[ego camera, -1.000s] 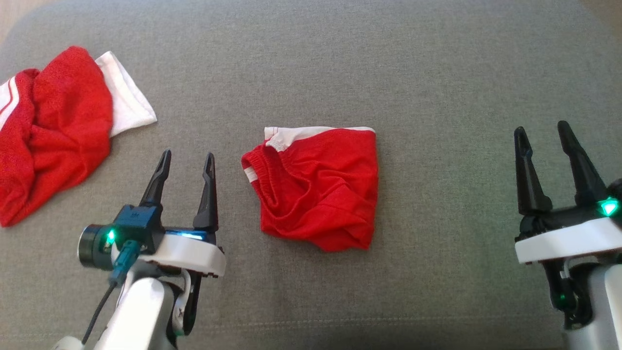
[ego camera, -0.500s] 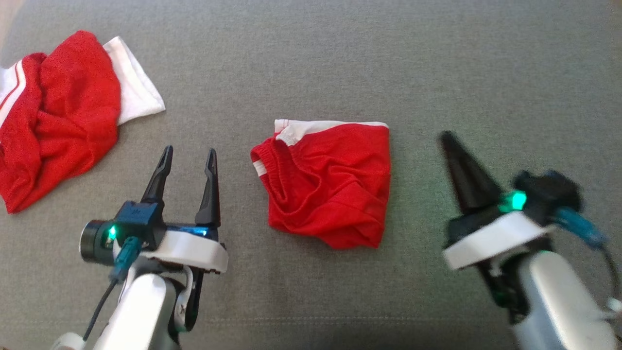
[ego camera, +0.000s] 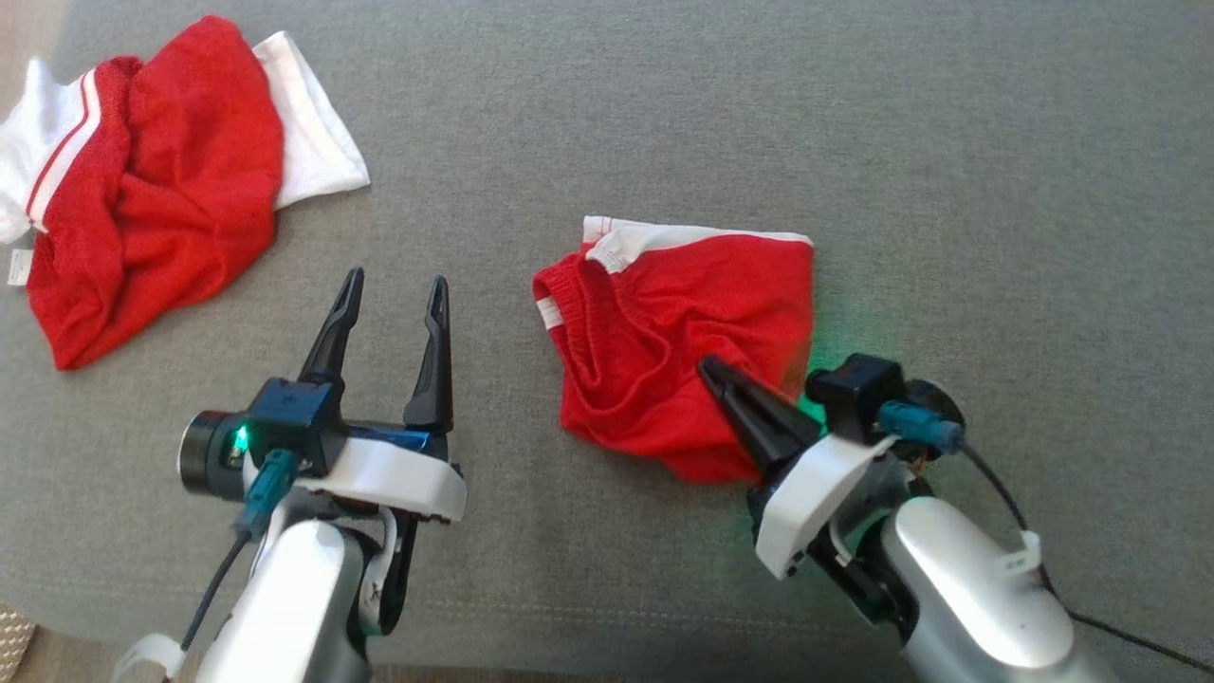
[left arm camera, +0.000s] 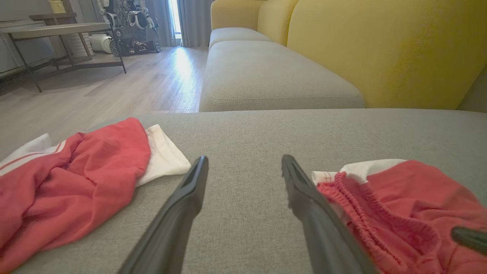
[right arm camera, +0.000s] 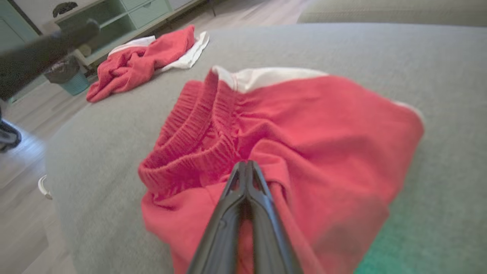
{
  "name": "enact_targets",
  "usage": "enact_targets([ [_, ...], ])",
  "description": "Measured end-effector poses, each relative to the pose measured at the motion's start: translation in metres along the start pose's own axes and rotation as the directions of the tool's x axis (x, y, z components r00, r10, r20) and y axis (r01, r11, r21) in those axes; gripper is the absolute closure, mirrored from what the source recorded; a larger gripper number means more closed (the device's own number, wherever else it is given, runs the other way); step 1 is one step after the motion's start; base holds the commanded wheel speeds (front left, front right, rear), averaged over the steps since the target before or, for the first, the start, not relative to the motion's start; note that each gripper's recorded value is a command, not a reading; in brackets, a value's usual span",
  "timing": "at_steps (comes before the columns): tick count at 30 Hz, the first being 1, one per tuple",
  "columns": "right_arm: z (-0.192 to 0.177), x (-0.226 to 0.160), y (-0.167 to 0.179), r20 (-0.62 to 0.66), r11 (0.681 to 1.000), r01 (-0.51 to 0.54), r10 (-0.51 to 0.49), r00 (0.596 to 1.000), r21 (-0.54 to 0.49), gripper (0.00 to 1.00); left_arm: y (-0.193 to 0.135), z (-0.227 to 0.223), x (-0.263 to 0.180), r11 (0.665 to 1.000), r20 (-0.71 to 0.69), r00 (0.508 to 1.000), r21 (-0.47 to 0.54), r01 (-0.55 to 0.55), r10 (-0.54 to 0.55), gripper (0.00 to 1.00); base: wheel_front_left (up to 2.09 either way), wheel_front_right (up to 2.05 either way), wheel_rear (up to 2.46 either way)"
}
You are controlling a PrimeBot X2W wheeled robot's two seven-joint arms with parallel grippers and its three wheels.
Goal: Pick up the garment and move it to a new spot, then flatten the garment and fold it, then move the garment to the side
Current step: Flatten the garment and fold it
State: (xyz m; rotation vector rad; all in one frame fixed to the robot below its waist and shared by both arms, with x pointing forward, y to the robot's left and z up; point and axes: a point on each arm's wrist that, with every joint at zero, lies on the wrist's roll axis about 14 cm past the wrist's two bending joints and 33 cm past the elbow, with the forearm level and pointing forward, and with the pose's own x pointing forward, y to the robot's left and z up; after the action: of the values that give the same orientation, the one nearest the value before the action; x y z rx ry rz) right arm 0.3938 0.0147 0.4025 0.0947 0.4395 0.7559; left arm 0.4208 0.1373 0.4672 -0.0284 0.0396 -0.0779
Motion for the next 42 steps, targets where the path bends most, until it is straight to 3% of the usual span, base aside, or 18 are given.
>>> enact_targets([
  [13,-0.032,0.022,0.019,-0.169,0.996,-0.089,0.087,0.982,-0.001,1.00,0.007,0.001,-0.001,1.000,0.005,1.000,-0.003,-0.027,0.027,0.00,0.00,0.00,0.00],
  [18,-0.030,0.030,0.030,-0.180,0.991,-0.130,0.127,0.975,-0.003,1.00,0.009,0.001,-0.003,0.999,0.002,0.999,-0.009,-0.040,0.040,0.00,0.00,0.00,0.00],
  [32,-0.003,0.039,0.043,-0.080,0.984,-0.176,0.174,0.982,-0.021,1.00,0.007,-0.001,-0.001,0.999,-0.002,1.000,-0.014,-0.030,0.030,0.00,0.00,0.00,0.00],
  [42,0.045,0.015,0.012,0.129,0.996,-0.074,0.067,0.989,0.049,1.00,-0.004,0.009,0.001,1.000,0.028,1.000,-0.017,0.003,-0.003,0.00,0.00,0.00,0.00],
])
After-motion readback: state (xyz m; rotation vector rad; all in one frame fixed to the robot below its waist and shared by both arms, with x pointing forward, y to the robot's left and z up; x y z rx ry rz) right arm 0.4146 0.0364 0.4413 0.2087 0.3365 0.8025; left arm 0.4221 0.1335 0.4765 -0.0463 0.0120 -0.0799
